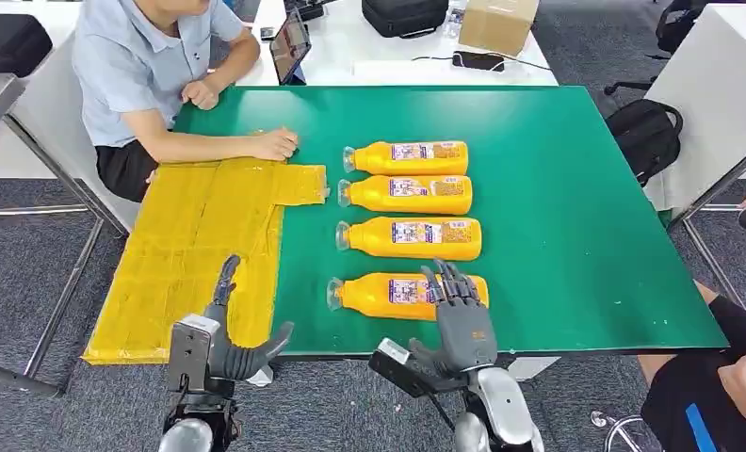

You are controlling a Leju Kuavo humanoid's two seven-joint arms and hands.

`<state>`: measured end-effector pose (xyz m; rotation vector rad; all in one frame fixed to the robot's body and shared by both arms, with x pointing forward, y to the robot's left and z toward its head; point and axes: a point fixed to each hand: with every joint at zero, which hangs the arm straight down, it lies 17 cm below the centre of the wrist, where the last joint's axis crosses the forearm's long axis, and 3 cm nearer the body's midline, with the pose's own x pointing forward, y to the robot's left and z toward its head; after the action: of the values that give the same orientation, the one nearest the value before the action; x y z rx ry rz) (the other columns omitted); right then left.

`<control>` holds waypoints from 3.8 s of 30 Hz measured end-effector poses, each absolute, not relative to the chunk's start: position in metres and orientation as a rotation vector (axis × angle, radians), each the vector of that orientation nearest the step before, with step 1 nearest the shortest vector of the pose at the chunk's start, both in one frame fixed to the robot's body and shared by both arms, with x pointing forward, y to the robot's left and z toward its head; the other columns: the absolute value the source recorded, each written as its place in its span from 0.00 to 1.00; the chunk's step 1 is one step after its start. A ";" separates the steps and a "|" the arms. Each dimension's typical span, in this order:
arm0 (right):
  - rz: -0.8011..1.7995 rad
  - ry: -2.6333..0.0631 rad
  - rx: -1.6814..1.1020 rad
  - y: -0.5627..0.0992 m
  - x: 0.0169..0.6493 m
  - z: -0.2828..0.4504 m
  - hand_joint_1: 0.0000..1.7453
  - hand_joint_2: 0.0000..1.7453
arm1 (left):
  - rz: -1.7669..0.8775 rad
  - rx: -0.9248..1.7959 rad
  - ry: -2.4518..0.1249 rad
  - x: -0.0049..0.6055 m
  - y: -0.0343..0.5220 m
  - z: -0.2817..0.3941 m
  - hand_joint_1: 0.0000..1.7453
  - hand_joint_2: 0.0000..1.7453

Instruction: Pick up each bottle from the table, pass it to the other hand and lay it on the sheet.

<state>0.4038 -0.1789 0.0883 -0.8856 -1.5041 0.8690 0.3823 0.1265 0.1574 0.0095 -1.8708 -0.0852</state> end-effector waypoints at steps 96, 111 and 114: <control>0.907 -1.474 -0.600 -0.188 0.465 0.008 1.00 1.00 | 0.001 -0.131 -1.840 0.403 0.123 0.147 0.00 1.00; 0.291 -1.990 -0.541 -0.193 0.446 0.186 1.00 1.00 | 0.140 -0.398 -1.824 0.404 0.104 0.163 0.00 1.00; 0.247 -2.021 -0.546 -0.198 0.443 0.197 1.00 1.00 | 0.125 -0.422 -1.828 0.402 0.098 0.165 0.00 1.00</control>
<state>0.4425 -0.1981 0.1969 -0.5464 -2.0208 0.2472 0.4016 0.0982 0.1646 -0.4224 -1.8278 0.1250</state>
